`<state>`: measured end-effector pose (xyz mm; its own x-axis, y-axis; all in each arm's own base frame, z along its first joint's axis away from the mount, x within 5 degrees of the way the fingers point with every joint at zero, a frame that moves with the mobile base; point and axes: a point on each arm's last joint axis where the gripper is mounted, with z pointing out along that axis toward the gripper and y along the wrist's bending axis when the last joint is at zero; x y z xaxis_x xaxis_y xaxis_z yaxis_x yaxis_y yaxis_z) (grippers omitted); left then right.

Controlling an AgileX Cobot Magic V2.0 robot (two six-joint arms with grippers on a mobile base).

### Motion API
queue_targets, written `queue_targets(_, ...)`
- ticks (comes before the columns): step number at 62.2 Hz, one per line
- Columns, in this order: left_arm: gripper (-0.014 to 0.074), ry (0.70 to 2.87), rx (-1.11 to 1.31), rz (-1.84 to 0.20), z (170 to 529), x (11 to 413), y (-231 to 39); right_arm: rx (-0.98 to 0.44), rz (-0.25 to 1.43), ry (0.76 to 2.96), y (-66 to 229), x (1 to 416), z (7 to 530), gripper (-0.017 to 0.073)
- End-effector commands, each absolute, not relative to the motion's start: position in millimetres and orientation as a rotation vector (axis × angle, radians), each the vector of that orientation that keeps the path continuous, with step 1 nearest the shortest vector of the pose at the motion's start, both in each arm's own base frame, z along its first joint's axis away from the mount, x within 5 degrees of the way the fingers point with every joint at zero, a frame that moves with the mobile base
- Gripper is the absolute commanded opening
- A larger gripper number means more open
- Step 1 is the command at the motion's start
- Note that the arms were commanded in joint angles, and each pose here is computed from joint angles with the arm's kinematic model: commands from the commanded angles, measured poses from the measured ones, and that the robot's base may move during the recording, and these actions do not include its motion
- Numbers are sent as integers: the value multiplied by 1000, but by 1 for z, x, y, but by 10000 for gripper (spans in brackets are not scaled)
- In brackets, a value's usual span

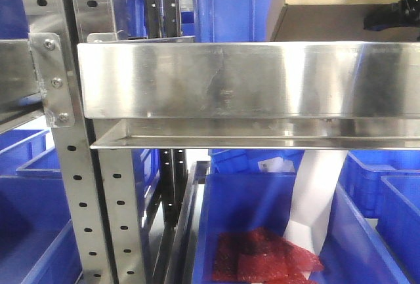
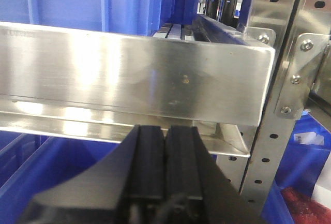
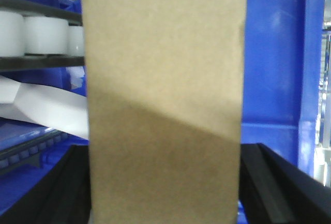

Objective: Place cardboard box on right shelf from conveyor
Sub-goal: 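Lower the box onto the shelf and open the right gripper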

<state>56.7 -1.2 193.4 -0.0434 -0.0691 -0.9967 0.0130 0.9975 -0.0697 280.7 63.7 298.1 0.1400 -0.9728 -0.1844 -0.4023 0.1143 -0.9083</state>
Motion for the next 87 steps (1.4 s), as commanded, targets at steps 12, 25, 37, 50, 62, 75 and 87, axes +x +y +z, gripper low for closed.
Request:
queue_targets(12, -119, 1519, -45, -71, 202, 56, -1, -1343, -730, 1389, 63, 264, 323, 607)
queue_targets(25, -119, 1519, -45, -71, 202, 56, -1, -1341, -719, 1383, 63, 252, 321, 607)
queue_targets(37, -119, 1519, -45, -71, 202, 56, -1, -1318, -722, 1366, 59, 234, 324, 607)
queue_targets(50, -119, 1519, -45, -71, 202, 56, -1, -1282, -728, 1343, 52, 206, 324, 607)
queue_targets(62, -119, 1519, -45, -71, 202, 56, -1, -1168, -686, 1360, 45, 181, 327, 607)
queue_targets(75, -119, 1519, -45, -71, 202, 56, -1, -811, -491, 1571, 30, 160, 336, 606)
queue_targets(87, -119, 1519, -45, -71, 202, 56, -1, -582, -312, 1666, 23, 136, 338, 563)
